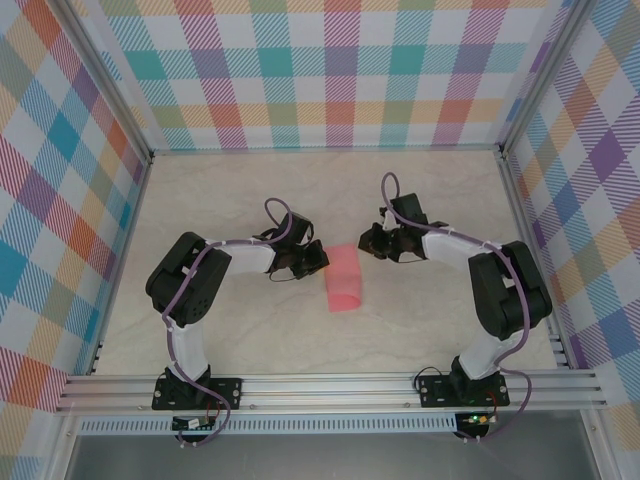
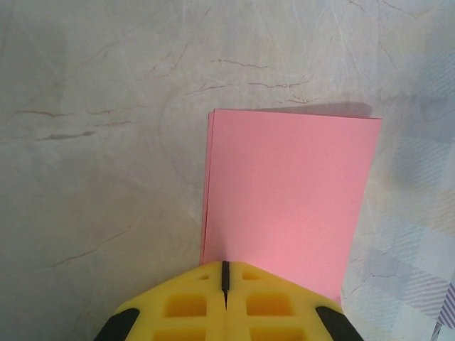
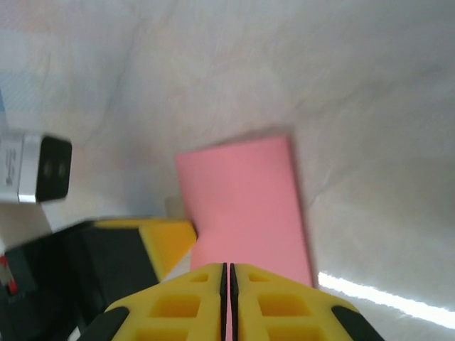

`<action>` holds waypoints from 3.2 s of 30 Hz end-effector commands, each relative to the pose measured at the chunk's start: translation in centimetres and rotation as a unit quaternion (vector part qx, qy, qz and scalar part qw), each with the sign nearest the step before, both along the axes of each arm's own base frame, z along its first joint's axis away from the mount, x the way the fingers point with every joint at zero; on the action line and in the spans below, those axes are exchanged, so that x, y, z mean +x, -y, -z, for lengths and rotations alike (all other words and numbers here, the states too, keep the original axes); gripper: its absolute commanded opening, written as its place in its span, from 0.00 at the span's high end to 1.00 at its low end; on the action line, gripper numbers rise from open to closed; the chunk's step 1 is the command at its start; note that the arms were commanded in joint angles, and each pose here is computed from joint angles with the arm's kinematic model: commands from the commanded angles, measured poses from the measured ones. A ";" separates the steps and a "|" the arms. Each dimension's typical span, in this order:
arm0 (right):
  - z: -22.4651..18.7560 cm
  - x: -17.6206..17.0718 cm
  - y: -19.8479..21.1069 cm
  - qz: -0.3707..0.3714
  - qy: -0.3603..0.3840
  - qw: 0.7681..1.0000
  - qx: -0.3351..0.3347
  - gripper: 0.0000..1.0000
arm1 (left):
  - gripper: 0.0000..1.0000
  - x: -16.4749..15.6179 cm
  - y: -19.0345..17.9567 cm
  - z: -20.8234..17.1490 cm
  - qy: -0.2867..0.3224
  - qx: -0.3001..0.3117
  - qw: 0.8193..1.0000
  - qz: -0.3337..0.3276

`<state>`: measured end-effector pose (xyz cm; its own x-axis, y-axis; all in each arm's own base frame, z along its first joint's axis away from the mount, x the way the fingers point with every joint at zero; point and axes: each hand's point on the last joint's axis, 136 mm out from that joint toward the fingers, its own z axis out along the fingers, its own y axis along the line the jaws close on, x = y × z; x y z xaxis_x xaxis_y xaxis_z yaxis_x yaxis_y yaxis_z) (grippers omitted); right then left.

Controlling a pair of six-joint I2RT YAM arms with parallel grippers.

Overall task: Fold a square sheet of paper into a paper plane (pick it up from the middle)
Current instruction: Fold the square sheet of paper in half at the center of the table.

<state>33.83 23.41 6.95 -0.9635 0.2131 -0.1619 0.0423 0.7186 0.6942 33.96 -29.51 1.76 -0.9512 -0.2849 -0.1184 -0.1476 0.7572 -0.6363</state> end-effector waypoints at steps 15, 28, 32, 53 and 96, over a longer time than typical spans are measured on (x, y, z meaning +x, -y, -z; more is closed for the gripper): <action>3.9 -7.4 -1.8 -0.082 -0.112 0.989 0.048 0.91 | 0.97 -4.3 -4.5 7.3 -0.095 0.115 0.989 -0.020; 6.0 -8.9 -1.0 -0.080 -0.136 0.987 0.028 0.91 | 0.97 -4.4 -4.6 7.4 -0.096 0.117 0.988 -0.022; 6.5 -9.4 -0.7 -0.079 -0.140 0.987 0.020 0.91 | 0.97 -4.4 -4.7 7.4 -0.097 0.119 0.988 -0.023; 5.8 -13.4 1.6 -0.094 -0.146 0.985 -0.017 0.90 | 0.98 -4.4 -4.7 7.8 -0.099 0.120 0.988 -0.026; 2.5 -11.9 0.8 -0.105 -0.074 0.991 -0.039 0.90 | 0.98 -2.2 -3.1 5.5 -0.055 0.106 0.993 0.006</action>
<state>20.26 22.01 2.24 -0.9988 -0.0101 0.0472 0.0217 0.7787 0.6270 34.46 -30.13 1.85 -0.9563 -0.2649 -0.1236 -0.1272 0.7579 -0.6399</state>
